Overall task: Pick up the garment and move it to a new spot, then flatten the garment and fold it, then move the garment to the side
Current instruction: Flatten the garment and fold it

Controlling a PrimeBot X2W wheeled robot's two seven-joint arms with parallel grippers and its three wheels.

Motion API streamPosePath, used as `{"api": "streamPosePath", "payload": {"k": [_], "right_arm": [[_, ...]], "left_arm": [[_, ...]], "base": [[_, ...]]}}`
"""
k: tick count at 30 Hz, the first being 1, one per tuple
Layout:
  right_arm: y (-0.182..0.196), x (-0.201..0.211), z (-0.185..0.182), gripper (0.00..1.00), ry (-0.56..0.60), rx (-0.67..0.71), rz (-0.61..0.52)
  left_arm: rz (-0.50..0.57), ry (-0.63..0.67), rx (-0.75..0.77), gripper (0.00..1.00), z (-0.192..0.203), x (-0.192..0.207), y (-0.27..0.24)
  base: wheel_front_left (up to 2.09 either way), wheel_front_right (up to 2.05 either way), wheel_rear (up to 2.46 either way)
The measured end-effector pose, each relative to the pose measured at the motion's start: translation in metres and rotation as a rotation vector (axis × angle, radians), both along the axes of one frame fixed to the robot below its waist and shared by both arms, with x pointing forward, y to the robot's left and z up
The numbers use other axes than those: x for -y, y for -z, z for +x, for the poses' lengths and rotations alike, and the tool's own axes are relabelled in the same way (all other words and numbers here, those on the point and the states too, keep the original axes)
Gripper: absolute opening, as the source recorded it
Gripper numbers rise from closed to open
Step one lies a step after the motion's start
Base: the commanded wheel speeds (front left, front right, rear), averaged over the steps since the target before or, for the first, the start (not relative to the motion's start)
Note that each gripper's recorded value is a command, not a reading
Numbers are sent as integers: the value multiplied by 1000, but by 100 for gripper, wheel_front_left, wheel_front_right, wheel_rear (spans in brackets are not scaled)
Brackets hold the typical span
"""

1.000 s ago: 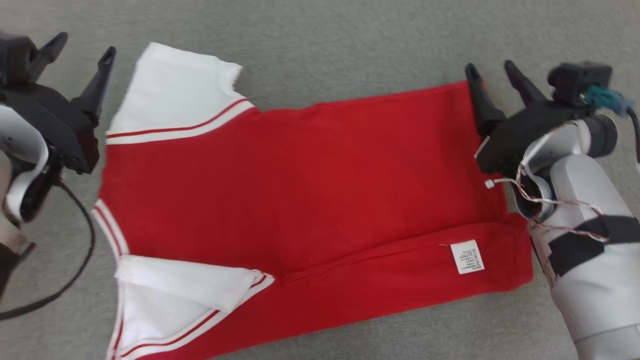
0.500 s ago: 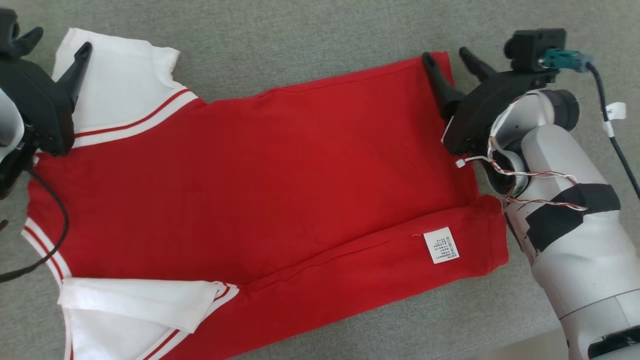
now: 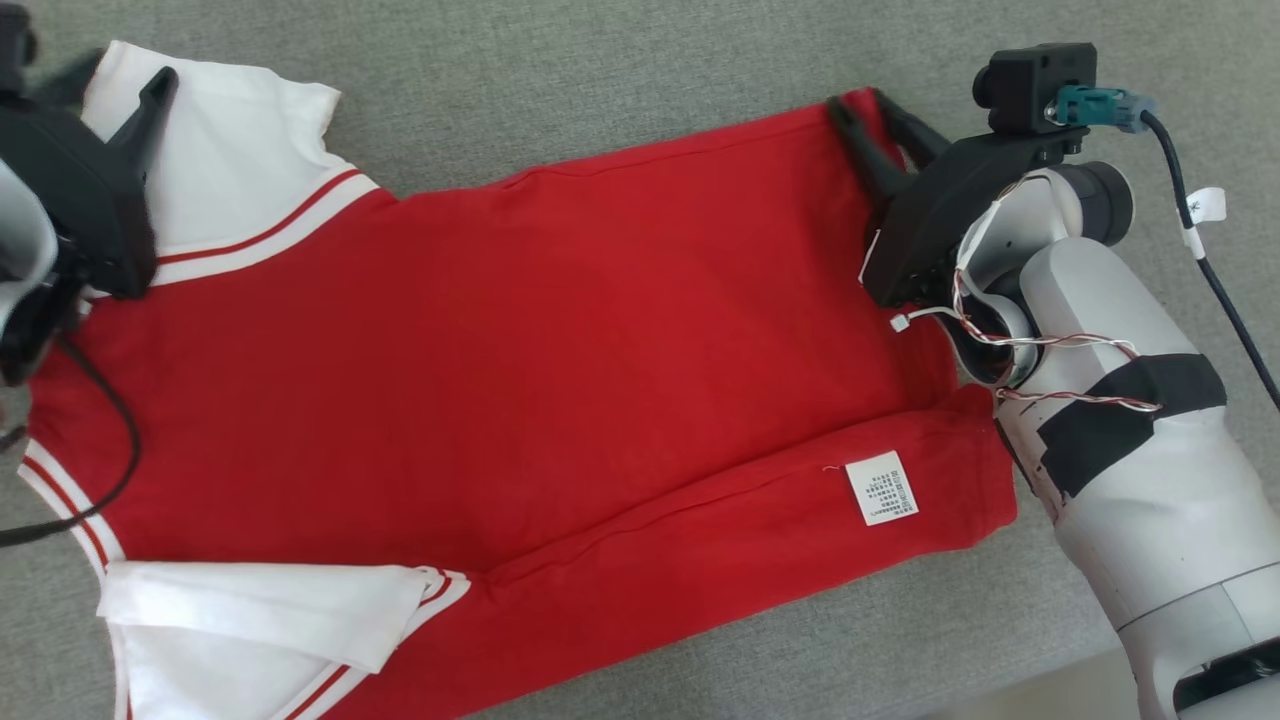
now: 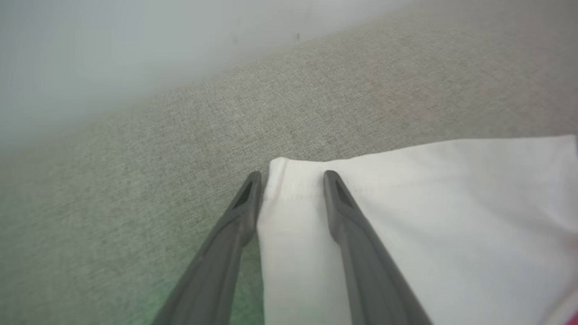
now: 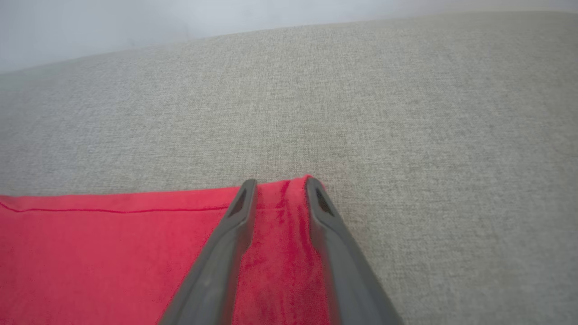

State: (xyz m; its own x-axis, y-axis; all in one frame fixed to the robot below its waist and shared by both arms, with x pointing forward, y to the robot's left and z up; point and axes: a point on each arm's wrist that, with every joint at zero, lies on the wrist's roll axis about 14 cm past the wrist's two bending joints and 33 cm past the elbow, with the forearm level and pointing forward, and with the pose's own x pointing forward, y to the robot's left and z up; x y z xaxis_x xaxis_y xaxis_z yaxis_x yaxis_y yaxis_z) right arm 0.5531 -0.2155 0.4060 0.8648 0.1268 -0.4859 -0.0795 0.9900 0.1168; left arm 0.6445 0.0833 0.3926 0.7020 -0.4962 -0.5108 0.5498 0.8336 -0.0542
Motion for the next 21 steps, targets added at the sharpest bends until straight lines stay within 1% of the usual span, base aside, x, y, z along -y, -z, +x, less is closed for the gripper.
{"api": "streamPosePath", "payload": {"k": [2,5,7,10,16,21], "right_arm": [[0,1,1,0,2,7,-1],[-2,1,2,0,7,20,4],[-8,0,5,0,11,56,10],[-22,1,7,0,26,124,28],[-34,3,-11,0,52,200,72],[-38,1,-37,0,50,245,107]], "left_arm": [[-14,12,11,0,-3,4,-2],[-60,-11,39,0,-3,2,-13],[-93,-23,90,0,-1,0,-27],[-177,-47,178,0,0,0,-54],[-265,-48,309,0,-24,-5,-90],[-320,-66,361,0,-61,-10,-111]], "base": [[0,0,0],[0,0,0],[0,0,0],[0,0,0],[0,0,0],[0,0,0]]}}
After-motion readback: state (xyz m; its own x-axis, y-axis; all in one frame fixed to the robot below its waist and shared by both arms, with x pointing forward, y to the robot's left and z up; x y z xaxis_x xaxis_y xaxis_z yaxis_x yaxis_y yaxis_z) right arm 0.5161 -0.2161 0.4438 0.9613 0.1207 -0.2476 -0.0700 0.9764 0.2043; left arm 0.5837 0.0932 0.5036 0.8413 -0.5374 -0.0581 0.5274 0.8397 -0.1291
